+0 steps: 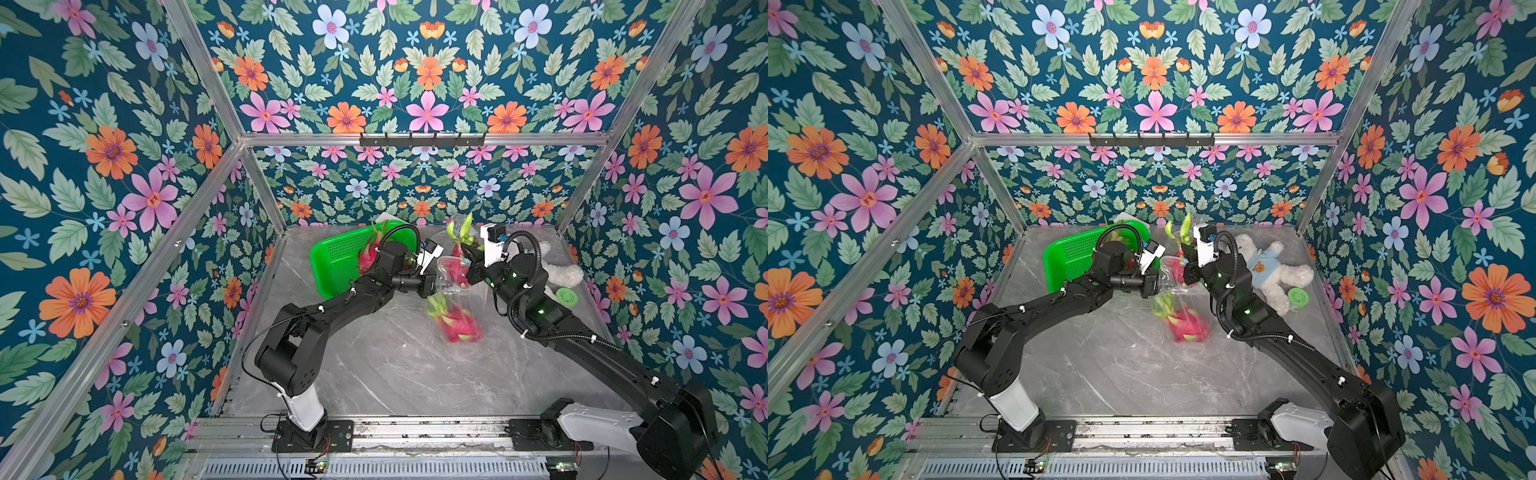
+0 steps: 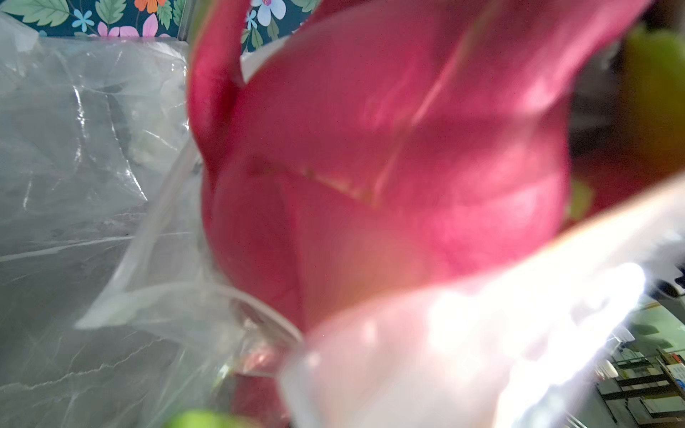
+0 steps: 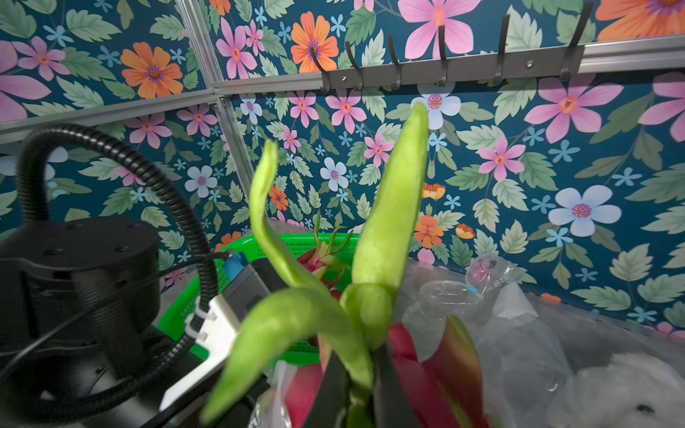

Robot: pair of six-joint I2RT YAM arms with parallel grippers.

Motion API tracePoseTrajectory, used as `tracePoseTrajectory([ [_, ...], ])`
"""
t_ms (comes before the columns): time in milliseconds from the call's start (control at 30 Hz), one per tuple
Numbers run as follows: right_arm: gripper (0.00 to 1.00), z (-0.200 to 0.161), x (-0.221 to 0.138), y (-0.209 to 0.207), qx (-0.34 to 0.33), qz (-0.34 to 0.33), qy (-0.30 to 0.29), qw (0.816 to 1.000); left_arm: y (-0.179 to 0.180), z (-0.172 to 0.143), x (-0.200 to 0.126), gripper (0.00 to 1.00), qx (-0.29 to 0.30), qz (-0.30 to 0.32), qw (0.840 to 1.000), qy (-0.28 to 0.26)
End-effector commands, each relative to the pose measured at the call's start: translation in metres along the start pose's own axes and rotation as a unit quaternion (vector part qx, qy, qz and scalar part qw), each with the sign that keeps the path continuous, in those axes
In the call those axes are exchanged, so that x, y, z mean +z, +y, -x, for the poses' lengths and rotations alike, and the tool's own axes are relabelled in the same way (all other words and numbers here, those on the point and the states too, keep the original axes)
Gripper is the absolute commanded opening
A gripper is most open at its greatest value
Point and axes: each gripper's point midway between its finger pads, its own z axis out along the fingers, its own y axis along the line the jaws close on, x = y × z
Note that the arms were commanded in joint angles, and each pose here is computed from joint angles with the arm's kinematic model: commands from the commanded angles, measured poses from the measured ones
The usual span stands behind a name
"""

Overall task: Open the zip-top bag and take out the dragon fruit
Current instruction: Pick up the dragon fruit from the zipper food storage bag.

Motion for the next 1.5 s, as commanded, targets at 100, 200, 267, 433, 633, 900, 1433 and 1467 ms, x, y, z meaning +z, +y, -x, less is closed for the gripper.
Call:
tracePoseTrajectory([
  [100, 0.0, 0.052, -0.01, -0.003, -0.025, -0.018, -0.072, 0.997, -0.022, 0.005, -0.003, 0.0, 0.039, -0.043, 0.998, -0.004],
  [200, 0.0, 0.065, -0.017, 0.0, -0.013, -0.008, -0.079, 0.997, -0.019, 0.002, -0.002, 0.0, 0.036, -0.041, 0.999, -0.001],
  [267, 0.0, 0.073, -0.023, 0.006, 0.005, 0.009, -0.086, 0.996, -0.017, -0.001, -0.002, 0.0, 0.035, -0.038, 0.999, 0.0],
  [433, 0.0, 0.08, -0.042, 0.014, 0.054, 0.038, -0.092, 0.994, -0.01, -0.002, -0.003, 0.0, 0.038, -0.023, 0.999, -0.001],
  [633, 0.0, 0.044, -0.048, 0.012, 0.101, 0.037, -0.029, 0.994, 0.015, 0.014, -0.009, 0.0, 0.046, 0.037, 0.998, -0.02],
  [900, 0.0, 0.027, -0.06, -0.004, 0.093, -0.004, -0.027, 0.995, 0.024, 0.051, -0.012, 0.0, 0.076, 0.086, 0.992, -0.057],
  [1433, 0.0, 0.109, -0.048, 0.012, 0.025, 0.026, -0.097, 0.995, 0.013, 0.051, -0.03, 0.0, 0.077, 0.105, 0.988, -0.087],
  [1467, 0.0, 0.111, -0.048, 0.015, 0.027, 0.036, -0.099, 0.994, 0.015, 0.047, -0.03, 0.0, 0.072, 0.104, 0.988, -0.085],
])
